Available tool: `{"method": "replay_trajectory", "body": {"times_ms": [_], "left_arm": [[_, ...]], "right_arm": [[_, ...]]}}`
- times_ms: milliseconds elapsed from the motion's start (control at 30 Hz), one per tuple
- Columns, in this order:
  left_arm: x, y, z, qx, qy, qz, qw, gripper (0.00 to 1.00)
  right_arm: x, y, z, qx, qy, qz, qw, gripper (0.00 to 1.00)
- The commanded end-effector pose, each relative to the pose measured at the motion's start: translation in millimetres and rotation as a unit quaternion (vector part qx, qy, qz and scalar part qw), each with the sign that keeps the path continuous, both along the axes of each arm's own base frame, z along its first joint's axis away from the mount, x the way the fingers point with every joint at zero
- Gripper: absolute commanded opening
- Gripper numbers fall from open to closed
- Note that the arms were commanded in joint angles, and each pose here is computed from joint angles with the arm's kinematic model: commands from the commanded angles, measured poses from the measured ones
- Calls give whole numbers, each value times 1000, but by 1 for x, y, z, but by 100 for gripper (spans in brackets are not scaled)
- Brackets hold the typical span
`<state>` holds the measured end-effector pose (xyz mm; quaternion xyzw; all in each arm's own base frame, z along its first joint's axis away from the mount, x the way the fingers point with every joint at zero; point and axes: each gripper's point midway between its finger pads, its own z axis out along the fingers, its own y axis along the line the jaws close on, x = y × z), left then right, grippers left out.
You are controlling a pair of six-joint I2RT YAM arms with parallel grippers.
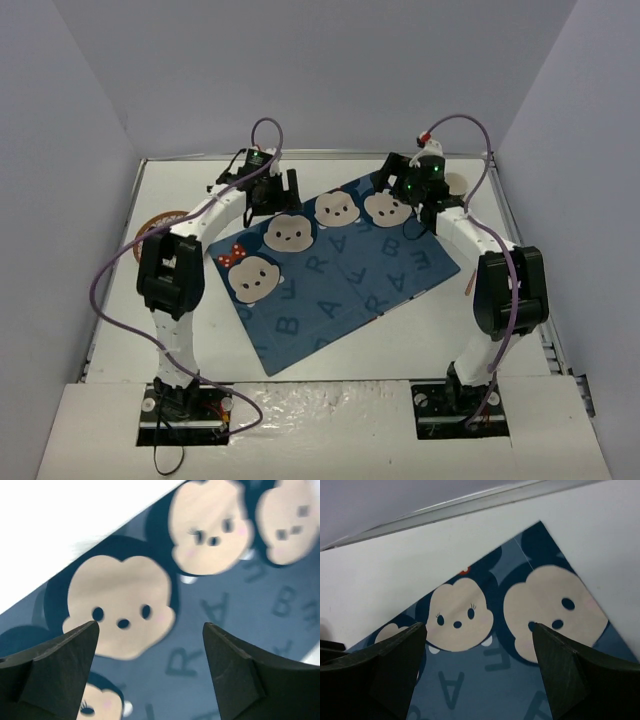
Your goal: Set the dinner table for one person
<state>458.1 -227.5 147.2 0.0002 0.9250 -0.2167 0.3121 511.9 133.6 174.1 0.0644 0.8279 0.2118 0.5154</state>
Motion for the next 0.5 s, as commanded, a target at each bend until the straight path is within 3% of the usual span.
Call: {"method": "replay_trajectory", "body": {"times_ms": [0,200,467], "left_arm": [[26,-12,-23,-16,9,-20,1000,74],[44,-7,-44,-7,12,-15,1000,61],[48,7,-77,10,41,4,999,60]], "right_arm": [[-38,-17,-34,53,45,-69,995,84],[-81,-42,-68,60,86,-111,988,83],[-105,-92,-123,63,140,-176,972,83]]}}
